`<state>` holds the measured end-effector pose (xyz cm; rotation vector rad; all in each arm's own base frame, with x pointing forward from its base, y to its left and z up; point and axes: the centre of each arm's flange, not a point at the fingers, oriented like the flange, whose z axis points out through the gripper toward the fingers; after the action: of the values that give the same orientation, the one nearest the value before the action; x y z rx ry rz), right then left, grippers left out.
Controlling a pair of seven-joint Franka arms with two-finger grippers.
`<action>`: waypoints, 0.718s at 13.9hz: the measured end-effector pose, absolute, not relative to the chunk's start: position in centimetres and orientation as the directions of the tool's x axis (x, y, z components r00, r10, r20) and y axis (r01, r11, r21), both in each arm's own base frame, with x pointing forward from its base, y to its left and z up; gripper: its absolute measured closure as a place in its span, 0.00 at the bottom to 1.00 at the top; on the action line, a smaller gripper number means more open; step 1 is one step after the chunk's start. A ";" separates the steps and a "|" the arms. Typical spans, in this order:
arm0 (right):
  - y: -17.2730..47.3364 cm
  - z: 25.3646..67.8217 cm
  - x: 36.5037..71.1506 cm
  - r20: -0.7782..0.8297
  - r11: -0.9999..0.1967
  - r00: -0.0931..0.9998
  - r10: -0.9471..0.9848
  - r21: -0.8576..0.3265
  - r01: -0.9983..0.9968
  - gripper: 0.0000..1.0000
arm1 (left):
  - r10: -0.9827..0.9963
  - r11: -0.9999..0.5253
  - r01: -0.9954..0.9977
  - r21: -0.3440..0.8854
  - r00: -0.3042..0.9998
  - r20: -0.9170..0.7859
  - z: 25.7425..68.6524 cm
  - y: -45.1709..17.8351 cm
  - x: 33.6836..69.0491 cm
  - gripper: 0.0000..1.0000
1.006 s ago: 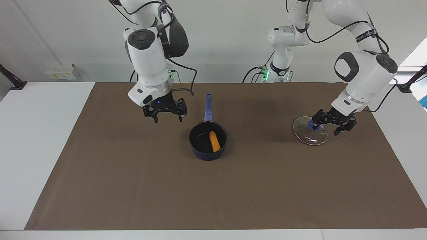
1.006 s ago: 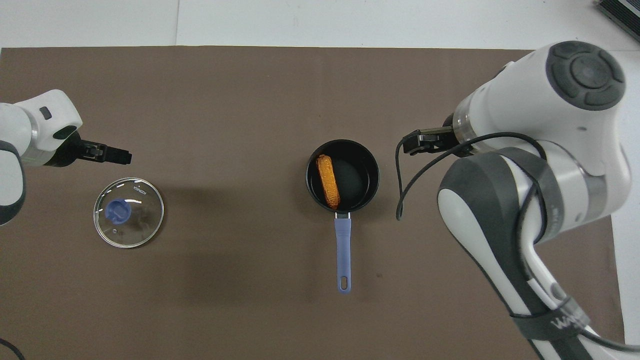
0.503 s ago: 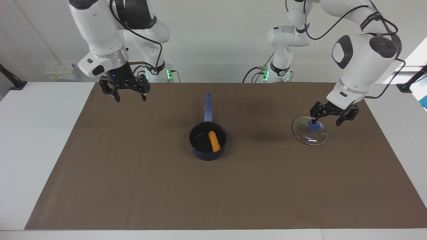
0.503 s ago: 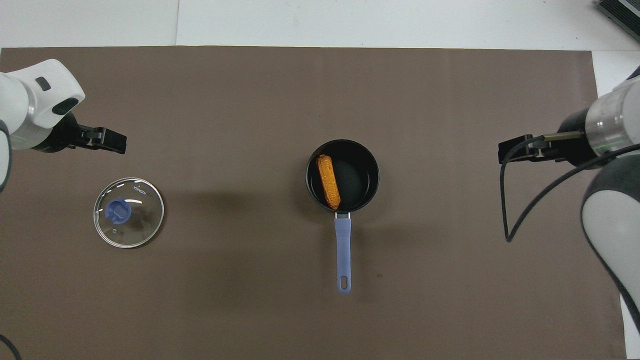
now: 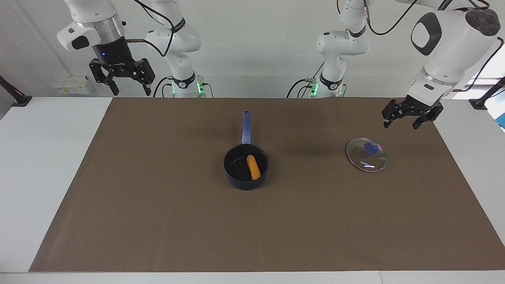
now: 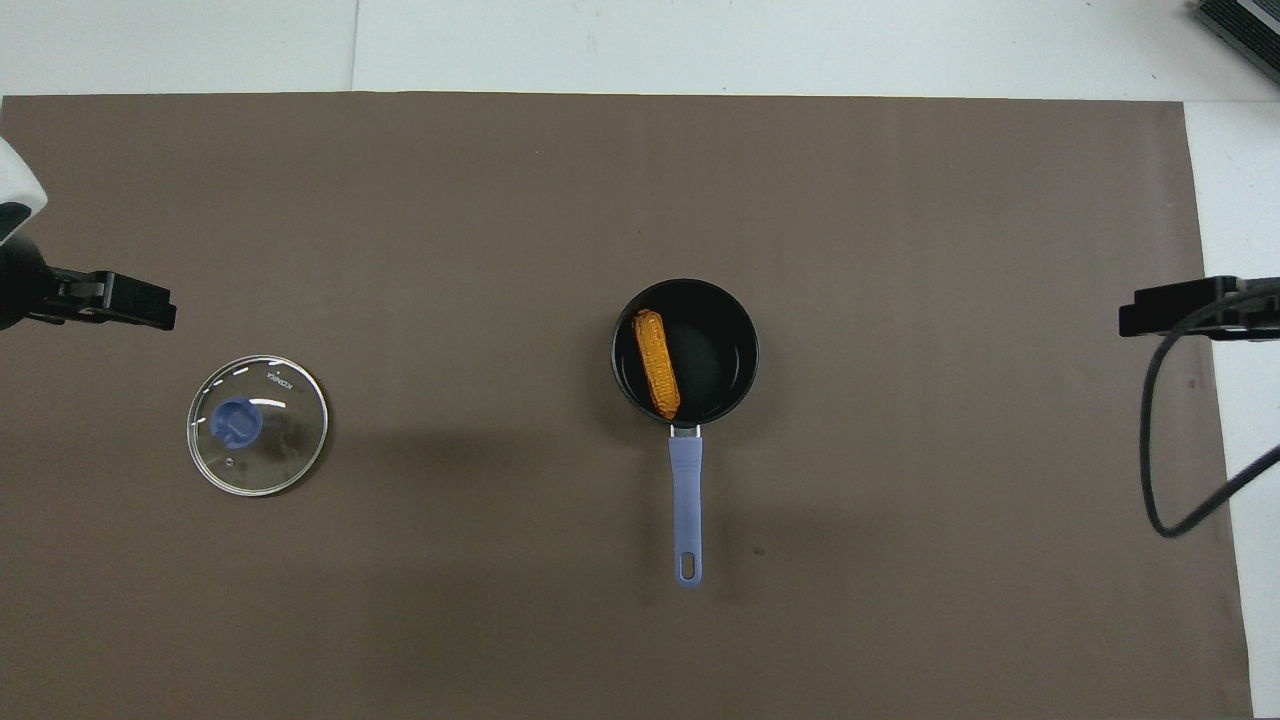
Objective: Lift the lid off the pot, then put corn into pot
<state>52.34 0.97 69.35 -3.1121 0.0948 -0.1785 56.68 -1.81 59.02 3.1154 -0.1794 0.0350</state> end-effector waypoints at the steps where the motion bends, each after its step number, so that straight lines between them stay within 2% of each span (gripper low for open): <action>1: 0.6 70.0 51.8 0.123 -0.997 0.990 -0.069 -0.028 -0.066 0.00 | -0.110 -0.993 -0.111 0.034 0.994 0.016 59.8 -2.0 56.4 0.00; 5: -0.8 70.3 50.9 0.102 -1.000 0.995 -0.013 -0.021 -0.011 0.00 | -0.111 -0.993 -0.108 0.054 0.992 -0.056 62.4 -2.4 56.1 0.00; 10: -0.3 68.9 50.9 0.067 -1.000 0.998 0.021 -0.020 0.022 0.00 | -0.119 -0.992 -0.115 0.053 0.991 -0.067 61.7 -3.1 57.7 0.00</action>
<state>50.94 -0.25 68.88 -3.1193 -0.0335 -0.1041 57.71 -3.10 61.65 3.0853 -0.1812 -0.1090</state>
